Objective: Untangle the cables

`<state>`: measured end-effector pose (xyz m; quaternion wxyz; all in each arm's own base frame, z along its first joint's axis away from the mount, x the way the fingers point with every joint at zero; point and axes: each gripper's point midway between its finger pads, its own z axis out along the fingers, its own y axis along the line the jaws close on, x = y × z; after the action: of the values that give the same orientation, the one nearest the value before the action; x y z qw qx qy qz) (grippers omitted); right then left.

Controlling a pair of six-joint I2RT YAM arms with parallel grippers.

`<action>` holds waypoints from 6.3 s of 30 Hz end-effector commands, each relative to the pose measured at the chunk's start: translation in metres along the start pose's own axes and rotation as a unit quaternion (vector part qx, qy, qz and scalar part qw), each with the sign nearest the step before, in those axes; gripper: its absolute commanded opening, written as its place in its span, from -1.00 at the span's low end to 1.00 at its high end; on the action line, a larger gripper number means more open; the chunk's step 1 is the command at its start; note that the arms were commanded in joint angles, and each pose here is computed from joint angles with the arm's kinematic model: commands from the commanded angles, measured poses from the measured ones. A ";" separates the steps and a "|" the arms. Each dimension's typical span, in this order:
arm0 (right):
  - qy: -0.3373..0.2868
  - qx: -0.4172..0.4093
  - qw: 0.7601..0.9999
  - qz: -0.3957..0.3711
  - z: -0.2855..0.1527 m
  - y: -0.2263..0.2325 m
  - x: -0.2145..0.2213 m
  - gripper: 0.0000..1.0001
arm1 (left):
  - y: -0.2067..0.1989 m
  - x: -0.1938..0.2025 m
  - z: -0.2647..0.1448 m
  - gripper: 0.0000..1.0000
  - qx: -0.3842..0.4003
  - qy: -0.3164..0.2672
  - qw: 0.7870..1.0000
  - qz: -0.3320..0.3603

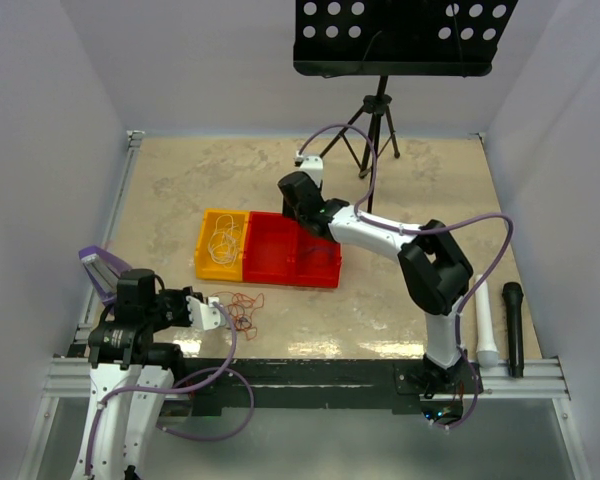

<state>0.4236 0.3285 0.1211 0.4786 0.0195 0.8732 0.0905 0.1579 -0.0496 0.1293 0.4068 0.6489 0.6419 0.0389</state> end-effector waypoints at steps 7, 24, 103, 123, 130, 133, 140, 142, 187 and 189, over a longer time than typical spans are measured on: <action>-0.020 0.019 1.000 0.007 -0.007 0.002 -0.006 -0.15 | 0.003 -0.004 0.002 -1.00 -0.007 -0.013 1.000 -0.001; -0.002 0.010 1.000 0.030 -0.015 0.000 0.008 -0.21 | 0.004 -0.006 0.000 -1.00 -0.008 -0.013 1.000 0.000; 0.015 0.043 0.999 0.008 -0.003 -0.075 0.038 -0.79 | 0.043 -0.060 -0.025 -1.00 -0.064 -0.114 0.991 -0.035; -0.092 -0.261 0.960 -0.036 -0.192 0.007 -0.037 0.39 | 0.076 -0.127 -0.073 -1.00 -0.099 -0.229 0.967 -0.044; -0.097 -0.331 0.936 -0.071 -0.225 0.040 0.007 0.39 | 0.094 -0.176 -0.125 -1.00 -0.125 -0.304 0.944 -0.038; -0.097 -0.356 0.926 -0.073 -0.234 0.054 0.015 0.39 | 0.094 -0.192 -0.143 -1.00 -0.128 -0.329 0.935 -0.026; -0.109 -0.420 0.897 -0.090 -0.265 0.094 0.019 0.41 | 0.088 -0.199 -0.151 -1.00 -0.126 -0.342 0.931 -0.014; -0.112 -0.440 0.886 -0.095 -0.277 0.103 0.022 0.41 | 0.088 -0.198 -0.152 -1.00 -0.130 -0.341 0.931 -0.011; -0.090 -0.378 0.921 -0.021 -0.281 0.069 0.077 0.23 | 0.123 -0.138 -0.107 -1.00 -0.146 -0.227 0.914 -0.303; -0.084 -0.380 0.920 -0.031 -0.281 0.074 0.082 0.22 | 0.124 -0.134 -0.104 -1.00 -0.148 -0.219 0.910 -0.320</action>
<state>0.1433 0.3657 0.1937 0.5099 -0.1922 0.7473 0.3803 0.1605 -0.1088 0.3404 0.6329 0.4059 0.6442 -0.1402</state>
